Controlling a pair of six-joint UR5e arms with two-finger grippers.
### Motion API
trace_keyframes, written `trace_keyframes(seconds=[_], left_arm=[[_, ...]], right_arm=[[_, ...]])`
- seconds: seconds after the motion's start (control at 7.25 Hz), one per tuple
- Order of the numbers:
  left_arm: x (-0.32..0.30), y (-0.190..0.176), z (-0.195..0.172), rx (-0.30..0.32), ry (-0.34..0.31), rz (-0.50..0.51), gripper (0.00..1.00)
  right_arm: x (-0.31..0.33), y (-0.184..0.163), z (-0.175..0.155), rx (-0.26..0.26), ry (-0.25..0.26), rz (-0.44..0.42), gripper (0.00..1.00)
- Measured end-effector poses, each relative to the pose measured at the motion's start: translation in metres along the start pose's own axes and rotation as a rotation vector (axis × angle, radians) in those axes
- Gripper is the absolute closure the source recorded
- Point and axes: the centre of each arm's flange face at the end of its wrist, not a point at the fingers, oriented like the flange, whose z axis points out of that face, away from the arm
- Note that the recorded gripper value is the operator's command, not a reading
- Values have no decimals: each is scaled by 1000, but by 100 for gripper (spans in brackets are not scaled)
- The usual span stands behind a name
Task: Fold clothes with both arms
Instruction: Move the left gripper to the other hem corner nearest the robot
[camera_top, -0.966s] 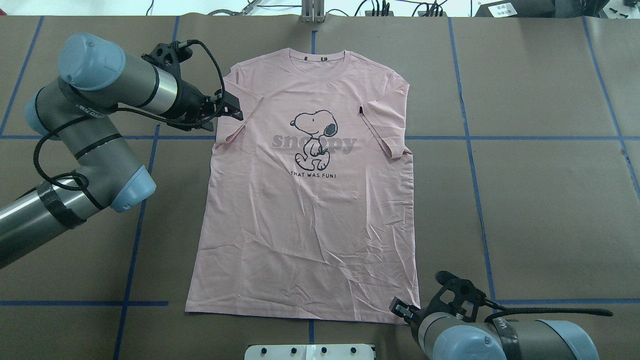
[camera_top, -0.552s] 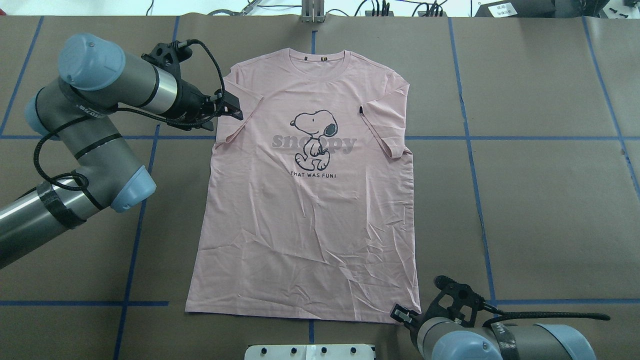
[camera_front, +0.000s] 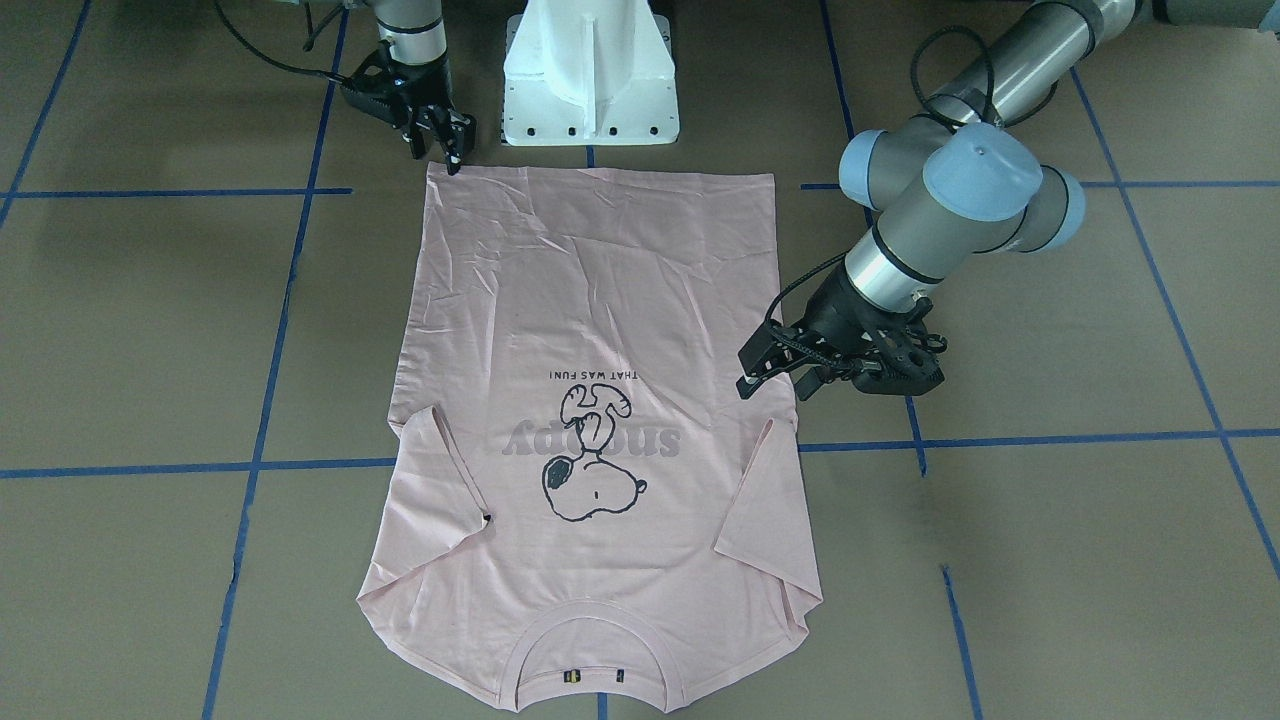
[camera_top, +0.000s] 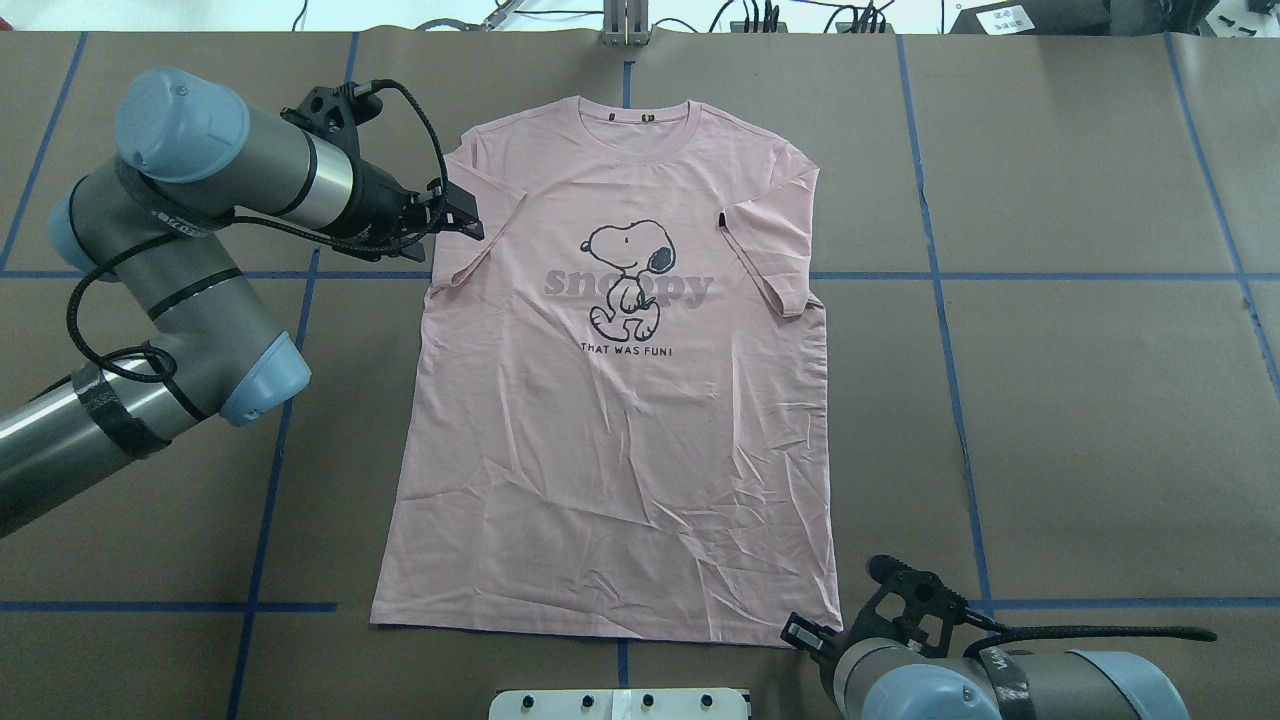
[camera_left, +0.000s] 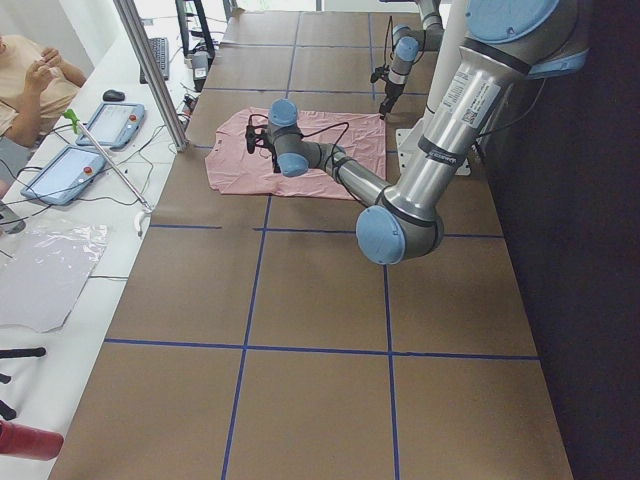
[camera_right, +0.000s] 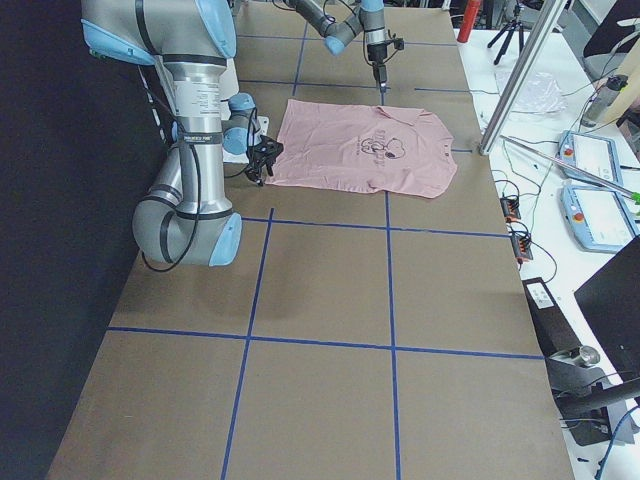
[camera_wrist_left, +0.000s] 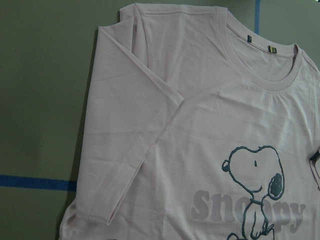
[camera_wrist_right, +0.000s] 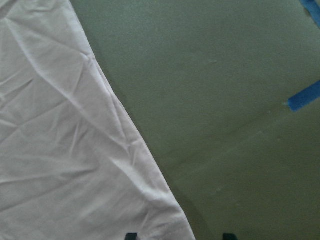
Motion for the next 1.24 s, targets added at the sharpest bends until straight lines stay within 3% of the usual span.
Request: trace_keyframes(seconds=[0.55, 0.83, 0.97, 1.24], left_arm=[[0, 1, 1, 0, -1, 0, 16], [0, 1, 0, 3, 0, 0, 16], [1, 0, 0, 8, -1, -9, 16], [3, 1, 0, 12, 2, -34, 16]], right_arm=[[-1, -3, 1, 9, 0, 4, 35], [-1, -4, 2, 11, 1, 7, 83], [-1, -4, 2, 11, 2, 7, 100], [-1, -3, 1, 9, 2, 8, 100]])
